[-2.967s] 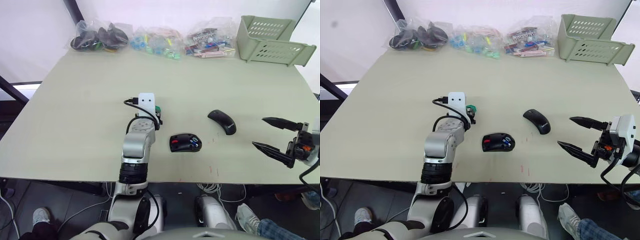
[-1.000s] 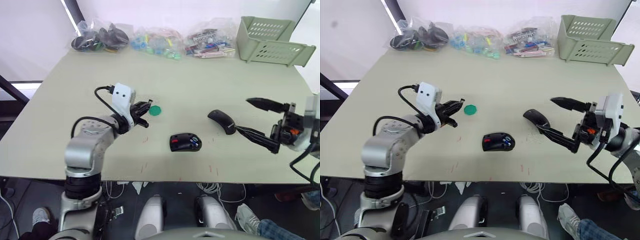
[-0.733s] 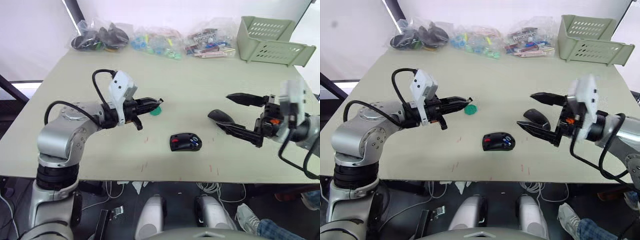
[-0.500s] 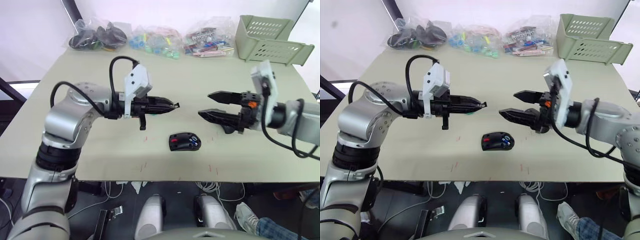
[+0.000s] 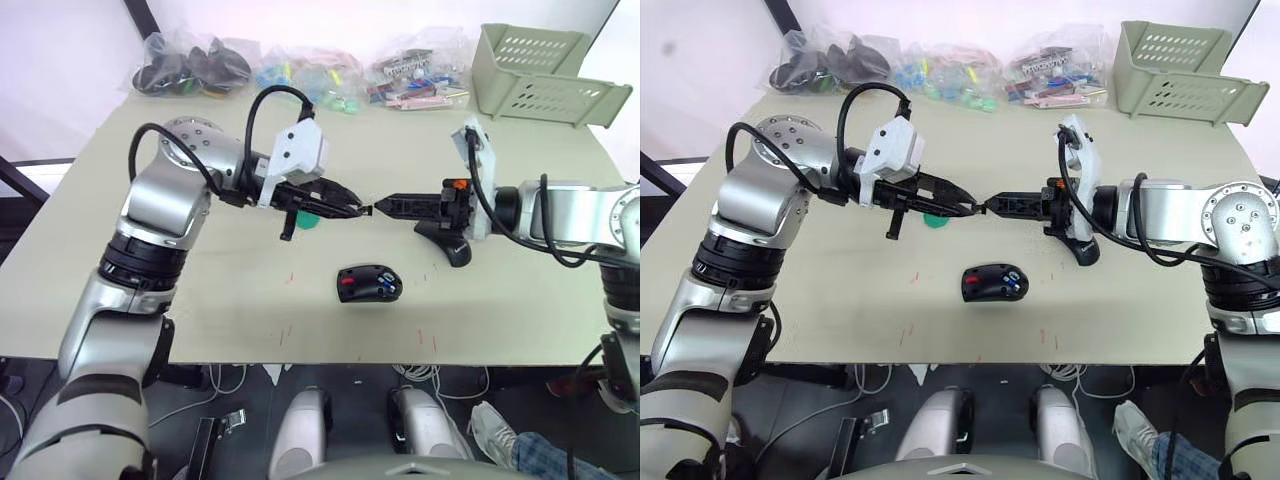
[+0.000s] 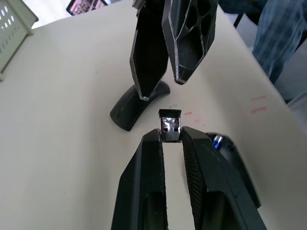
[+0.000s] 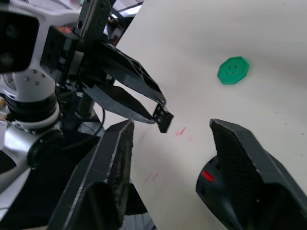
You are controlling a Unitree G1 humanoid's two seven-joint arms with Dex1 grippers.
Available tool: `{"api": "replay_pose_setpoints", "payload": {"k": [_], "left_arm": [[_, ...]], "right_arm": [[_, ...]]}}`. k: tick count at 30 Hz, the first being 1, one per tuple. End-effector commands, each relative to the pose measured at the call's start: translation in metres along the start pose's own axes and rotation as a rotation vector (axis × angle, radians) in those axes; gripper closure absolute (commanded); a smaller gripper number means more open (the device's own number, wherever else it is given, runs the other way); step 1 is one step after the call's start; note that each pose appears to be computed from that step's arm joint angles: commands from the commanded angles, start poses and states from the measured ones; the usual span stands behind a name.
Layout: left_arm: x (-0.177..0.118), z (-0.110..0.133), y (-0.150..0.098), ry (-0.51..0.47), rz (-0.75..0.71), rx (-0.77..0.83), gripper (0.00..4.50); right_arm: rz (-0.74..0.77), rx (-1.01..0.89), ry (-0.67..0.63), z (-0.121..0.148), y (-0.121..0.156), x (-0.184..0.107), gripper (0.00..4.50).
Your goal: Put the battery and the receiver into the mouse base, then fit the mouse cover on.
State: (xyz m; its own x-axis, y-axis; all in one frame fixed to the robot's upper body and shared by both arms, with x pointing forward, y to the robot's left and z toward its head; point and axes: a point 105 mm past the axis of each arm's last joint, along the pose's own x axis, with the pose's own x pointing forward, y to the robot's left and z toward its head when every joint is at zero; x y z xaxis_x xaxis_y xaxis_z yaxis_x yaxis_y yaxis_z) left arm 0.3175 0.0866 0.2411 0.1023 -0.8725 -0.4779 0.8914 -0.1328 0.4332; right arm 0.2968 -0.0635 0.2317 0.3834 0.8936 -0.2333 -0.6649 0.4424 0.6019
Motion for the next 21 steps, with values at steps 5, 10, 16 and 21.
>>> {"api": "replay_pose_setpoints", "payload": {"k": [5, 10, 16, 21], "left_arm": [[0.0, 0.008, 0.004, 0.014, -0.002, 0.133, 4.41], [0.001, 0.005, 0.007, 0.031, 0.0, 0.169, 4.41], [0.0, 0.003, 0.009, 0.035, 0.007, 0.178, 4.41], [-0.001, 0.003, 0.009, 0.039, 0.012, 0.179, 4.41]], "right_arm": [[0.055, 0.07, -0.034, 0.009, 0.004, 0.004, 1.7], [0.061, 0.105, -0.023, 0.006, 0.002, 0.01, 3.45], [0.061, 0.135, -0.024, 0.007, -0.001, 0.013, 3.45], [0.066, 0.141, -0.024, 0.006, 0.0, 0.014, 3.45]]}}
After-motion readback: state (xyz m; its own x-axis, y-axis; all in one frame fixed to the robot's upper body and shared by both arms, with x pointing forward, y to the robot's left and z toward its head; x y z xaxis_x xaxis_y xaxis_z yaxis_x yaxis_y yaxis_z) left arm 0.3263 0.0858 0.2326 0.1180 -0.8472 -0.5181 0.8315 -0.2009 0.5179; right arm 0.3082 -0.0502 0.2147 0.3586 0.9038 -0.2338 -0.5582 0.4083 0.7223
